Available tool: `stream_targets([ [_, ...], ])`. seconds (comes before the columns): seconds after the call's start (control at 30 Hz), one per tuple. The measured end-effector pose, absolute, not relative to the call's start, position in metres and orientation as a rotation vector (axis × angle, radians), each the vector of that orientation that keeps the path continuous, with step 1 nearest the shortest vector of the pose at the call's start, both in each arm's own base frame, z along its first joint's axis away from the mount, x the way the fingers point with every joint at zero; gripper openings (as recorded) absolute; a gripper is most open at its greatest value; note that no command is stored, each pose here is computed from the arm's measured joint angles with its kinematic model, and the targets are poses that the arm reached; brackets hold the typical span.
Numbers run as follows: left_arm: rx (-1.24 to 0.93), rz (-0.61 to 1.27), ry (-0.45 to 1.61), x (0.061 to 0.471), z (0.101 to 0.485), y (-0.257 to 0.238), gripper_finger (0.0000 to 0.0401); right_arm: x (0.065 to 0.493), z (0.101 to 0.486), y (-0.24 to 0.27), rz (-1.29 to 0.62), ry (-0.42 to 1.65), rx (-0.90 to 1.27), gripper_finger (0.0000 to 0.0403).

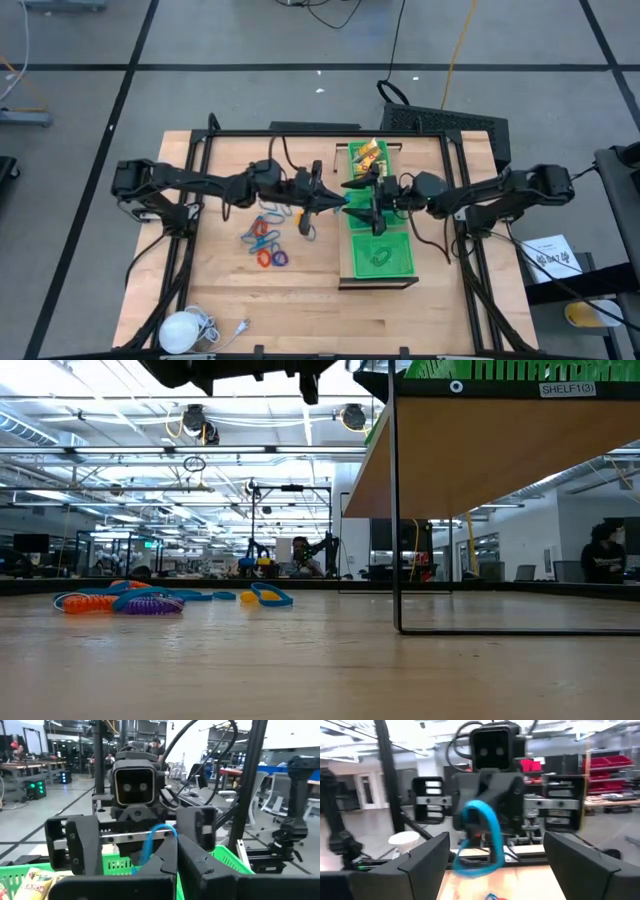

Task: Pick & Place Office Desk Supplies
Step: Put the blue rubber band into the middle green bin

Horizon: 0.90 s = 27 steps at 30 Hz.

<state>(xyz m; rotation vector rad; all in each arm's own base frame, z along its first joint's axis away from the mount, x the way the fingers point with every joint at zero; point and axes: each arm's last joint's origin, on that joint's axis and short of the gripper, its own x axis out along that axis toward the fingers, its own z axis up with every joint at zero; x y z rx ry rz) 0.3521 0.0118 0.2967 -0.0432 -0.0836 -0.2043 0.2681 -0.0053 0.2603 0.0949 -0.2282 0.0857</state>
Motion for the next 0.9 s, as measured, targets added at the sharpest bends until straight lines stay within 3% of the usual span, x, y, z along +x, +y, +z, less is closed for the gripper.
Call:
stream_targets([
  [0.43, -0.033, -0.152, -0.080, 0.3542, 0.2953, 0.0144, 0.0003, 0.2735, 0.2545, -0.0043, 0.126, -0.235, 0.087, 0.0271],
  [0.9, -0.034, -0.152, -0.081, 0.3542, 0.2953, 0.0144, 0.0003, 0.2737, 0.2543, -0.0048, 0.106, -0.236, 0.059, 0.0108],
])
